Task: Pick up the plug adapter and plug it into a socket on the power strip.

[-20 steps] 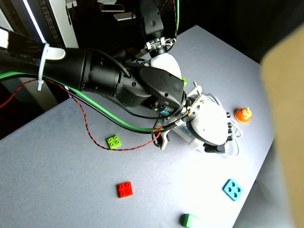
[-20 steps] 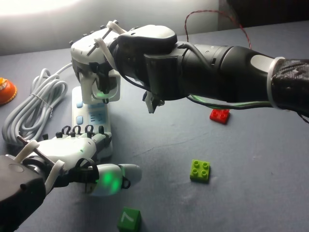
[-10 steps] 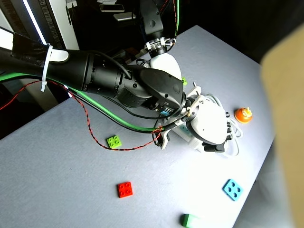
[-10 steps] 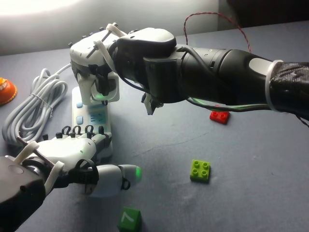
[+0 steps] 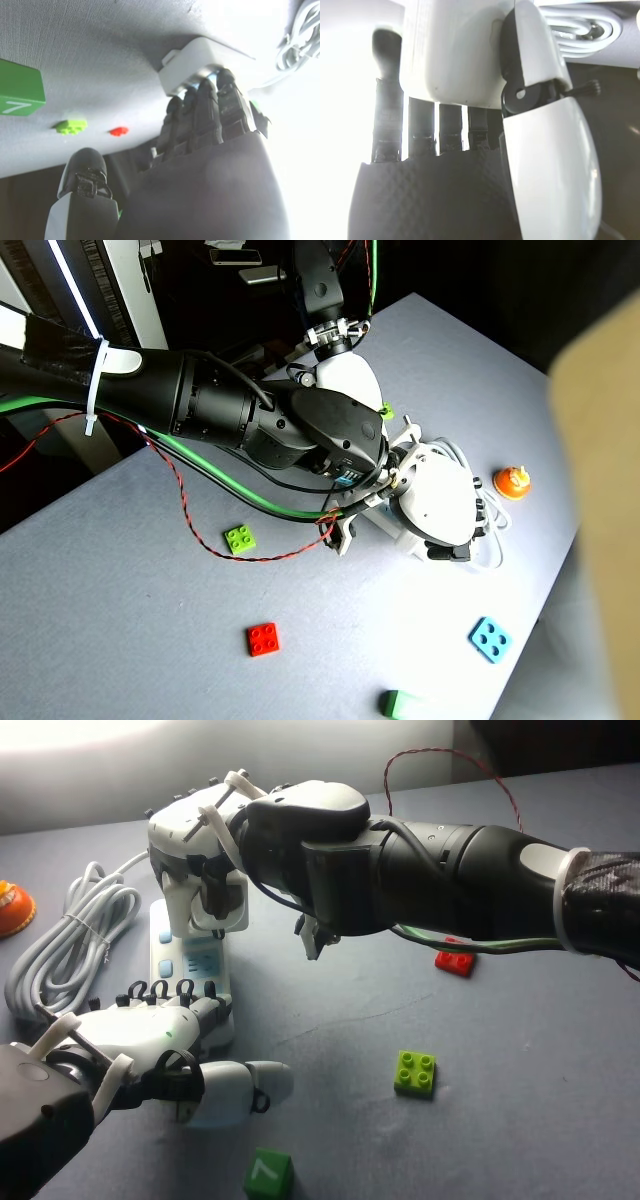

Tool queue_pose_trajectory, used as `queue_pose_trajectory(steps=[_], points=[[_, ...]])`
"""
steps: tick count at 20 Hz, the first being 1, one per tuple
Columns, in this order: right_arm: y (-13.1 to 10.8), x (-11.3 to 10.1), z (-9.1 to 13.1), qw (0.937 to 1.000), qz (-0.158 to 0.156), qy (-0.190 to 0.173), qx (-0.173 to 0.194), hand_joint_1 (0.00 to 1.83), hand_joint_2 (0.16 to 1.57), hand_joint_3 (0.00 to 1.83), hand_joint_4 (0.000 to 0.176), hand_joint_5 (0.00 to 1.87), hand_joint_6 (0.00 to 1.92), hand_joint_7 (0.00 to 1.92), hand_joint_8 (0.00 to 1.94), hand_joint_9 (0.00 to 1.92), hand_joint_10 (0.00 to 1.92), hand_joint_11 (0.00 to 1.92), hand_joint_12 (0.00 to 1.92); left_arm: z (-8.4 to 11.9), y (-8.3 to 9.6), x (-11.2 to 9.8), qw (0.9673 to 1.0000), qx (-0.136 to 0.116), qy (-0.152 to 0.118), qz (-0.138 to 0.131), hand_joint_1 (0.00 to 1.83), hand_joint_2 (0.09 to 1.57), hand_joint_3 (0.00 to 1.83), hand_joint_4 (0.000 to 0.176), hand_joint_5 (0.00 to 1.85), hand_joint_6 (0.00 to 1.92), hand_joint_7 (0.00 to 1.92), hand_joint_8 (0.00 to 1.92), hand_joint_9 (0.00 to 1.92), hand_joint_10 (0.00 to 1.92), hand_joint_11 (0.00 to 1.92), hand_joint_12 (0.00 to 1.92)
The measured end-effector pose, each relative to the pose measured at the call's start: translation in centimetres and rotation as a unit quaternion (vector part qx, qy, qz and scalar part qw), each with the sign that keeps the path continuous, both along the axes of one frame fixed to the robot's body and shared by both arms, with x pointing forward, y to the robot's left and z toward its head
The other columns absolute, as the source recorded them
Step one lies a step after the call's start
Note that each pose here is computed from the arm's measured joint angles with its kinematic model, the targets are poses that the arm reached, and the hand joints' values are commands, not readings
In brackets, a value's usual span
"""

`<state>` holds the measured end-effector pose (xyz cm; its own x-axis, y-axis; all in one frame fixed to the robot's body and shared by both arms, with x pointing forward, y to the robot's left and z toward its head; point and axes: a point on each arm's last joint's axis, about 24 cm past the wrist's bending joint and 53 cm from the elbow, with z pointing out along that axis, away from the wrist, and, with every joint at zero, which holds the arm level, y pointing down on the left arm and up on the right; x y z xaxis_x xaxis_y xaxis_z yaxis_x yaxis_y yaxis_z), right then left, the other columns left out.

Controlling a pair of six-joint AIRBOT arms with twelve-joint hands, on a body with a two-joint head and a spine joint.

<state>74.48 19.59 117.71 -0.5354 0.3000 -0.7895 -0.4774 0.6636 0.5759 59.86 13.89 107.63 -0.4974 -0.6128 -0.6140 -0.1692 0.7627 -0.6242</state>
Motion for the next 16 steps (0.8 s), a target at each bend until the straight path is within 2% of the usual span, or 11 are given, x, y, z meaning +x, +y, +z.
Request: queue_pose_trajectory(steps=[1, 2, 4, 12, 14, 16], points=[[-0.03, 0.02, 0.00, 1.0000, 0.000, 0.000, 0.000, 1.22, 1.17, 0.00, 0.000, 0.87, 1.00, 0.92, 1.28, 0.81, 1.15, 0.64, 1.63, 0.00, 0.00, 0.00, 1.0000, 0.000, 0.000, 0.000, 0.00, 1.19, 0.00, 0.000, 0.09, 0.01, 0.08, 0.01, 0.06, 0.01, 0.02, 0.07], [-0.03, 0.02, 0.00, 1.0000, 0.000, 0.000, 0.000, 1.22, 1.16, 0.00, 0.000, 0.88, 0.99, 0.92, 1.29, 0.80, 1.18, 0.64, 1.64, 0.01, 0.00, 0.00, 1.0000, 0.000, 0.000, 0.000, 0.00, 1.19, 0.00, 0.000, 0.10, 0.00, 0.10, 0.00, 0.08, 0.01, 0.00, 0.18], [-0.09, 0.06, 0.00, 1.0000, -0.001, 0.001, 0.001, 1.22, 1.16, 0.00, 0.000, 0.87, 1.00, 0.93, 1.27, 0.81, 1.17, 0.65, 1.63, 0.02, 0.00, 0.01, 1.0000, 0.000, -0.001, 0.000, 0.00, 1.18, 0.00, 0.000, 0.11, 0.00, 0.10, 0.00, 0.08, 0.00, 0.00, 0.20], [-0.21, 0.13, 0.03, 1.0000, -0.002, 0.002, 0.002, 1.22, 1.17, 0.00, 0.000, 0.82, 1.07, 0.93, 1.27, 0.79, 1.19, 0.62, 1.69, 0.05, 0.00, 0.03, 1.0000, 0.001, -0.001, 0.000, 0.00, 1.18, 0.00, 0.000, 0.09, 0.00, 0.09, 0.00, 0.07, 0.00, 0.00, 0.18], [-0.19, 0.18, 0.32, 1.0000, -0.002, 0.001, 0.004, 1.18, 1.21, 0.00, 0.000, 0.73, 1.25, 0.88, 1.28, 0.77, 1.03, 0.57, 1.65, 0.05, 0.00, 0.03, 1.0000, 0.001, -0.001, 0.000, 0.00, 1.17, 0.00, 0.000, 0.08, 0.00, 0.07, 0.00, 0.05, 0.00, 0.00, 0.14], [-0.19, 0.18, 0.32, 1.0000, -0.002, 0.001, 0.004, 1.17, 1.21, 0.00, 0.003, 0.75, 1.26, 0.85, 1.27, 0.71, 0.93, 0.51, 1.62, 0.05, 0.00, 0.03, 1.0000, 0.001, -0.001, 0.000, 0.00, 1.17, 0.00, 0.000, 0.09, 0.00, 0.08, 0.00, 0.06, 0.00, 0.00, 0.16]])
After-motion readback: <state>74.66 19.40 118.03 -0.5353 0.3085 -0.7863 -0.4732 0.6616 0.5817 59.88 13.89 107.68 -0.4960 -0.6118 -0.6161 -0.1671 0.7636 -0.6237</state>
